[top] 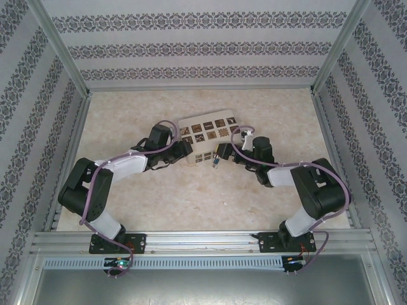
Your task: Unlock the padlock with the key
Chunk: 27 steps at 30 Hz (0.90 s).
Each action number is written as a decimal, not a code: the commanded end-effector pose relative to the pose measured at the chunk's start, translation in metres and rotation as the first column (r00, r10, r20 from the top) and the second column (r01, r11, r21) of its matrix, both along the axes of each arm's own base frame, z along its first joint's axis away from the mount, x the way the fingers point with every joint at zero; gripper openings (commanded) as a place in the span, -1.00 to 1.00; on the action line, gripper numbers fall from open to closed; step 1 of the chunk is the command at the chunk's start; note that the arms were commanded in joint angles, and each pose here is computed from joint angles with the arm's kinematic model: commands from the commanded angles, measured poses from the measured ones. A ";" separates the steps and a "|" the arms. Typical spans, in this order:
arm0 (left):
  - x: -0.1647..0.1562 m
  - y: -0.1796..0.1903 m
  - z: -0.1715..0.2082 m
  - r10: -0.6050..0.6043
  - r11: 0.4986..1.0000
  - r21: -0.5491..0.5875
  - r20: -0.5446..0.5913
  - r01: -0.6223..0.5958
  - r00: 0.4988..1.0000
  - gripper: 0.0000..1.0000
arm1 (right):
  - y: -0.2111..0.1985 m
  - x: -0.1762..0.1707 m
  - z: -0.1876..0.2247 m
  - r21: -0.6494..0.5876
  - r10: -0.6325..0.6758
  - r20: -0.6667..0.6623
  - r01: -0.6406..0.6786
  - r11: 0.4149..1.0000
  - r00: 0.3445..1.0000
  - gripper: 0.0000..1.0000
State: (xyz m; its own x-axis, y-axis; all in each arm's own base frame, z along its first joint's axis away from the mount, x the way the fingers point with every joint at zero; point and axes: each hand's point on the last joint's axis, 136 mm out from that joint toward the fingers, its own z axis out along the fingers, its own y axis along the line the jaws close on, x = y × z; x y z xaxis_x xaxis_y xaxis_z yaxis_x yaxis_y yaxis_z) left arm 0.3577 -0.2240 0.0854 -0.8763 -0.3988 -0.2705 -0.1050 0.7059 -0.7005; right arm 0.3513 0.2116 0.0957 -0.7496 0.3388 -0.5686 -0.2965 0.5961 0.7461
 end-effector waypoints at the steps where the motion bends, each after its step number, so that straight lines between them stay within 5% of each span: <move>1: -0.030 0.012 -0.034 0.020 0.997 0.076 -0.134 -0.010 0.991 -0.02 | 0.008 0.014 0.019 0.026 0.048 0.094 -0.050 0.998 0.994 0.97; 17: 0.000 0.022 0.058 0.054 0.992 0.110 0.133 -0.069 0.990 -0.02 | -0.024 -0.014 0.014 0.020 0.008 0.078 -0.010 1.000 0.997 0.95; 27: 0.022 -0.025 0.084 -0.077 0.997 -0.011 0.151 0.080 0.986 -0.28 | -0.012 -0.017 0.013 0.086 0.071 0.052 -0.076 0.993 0.996 0.72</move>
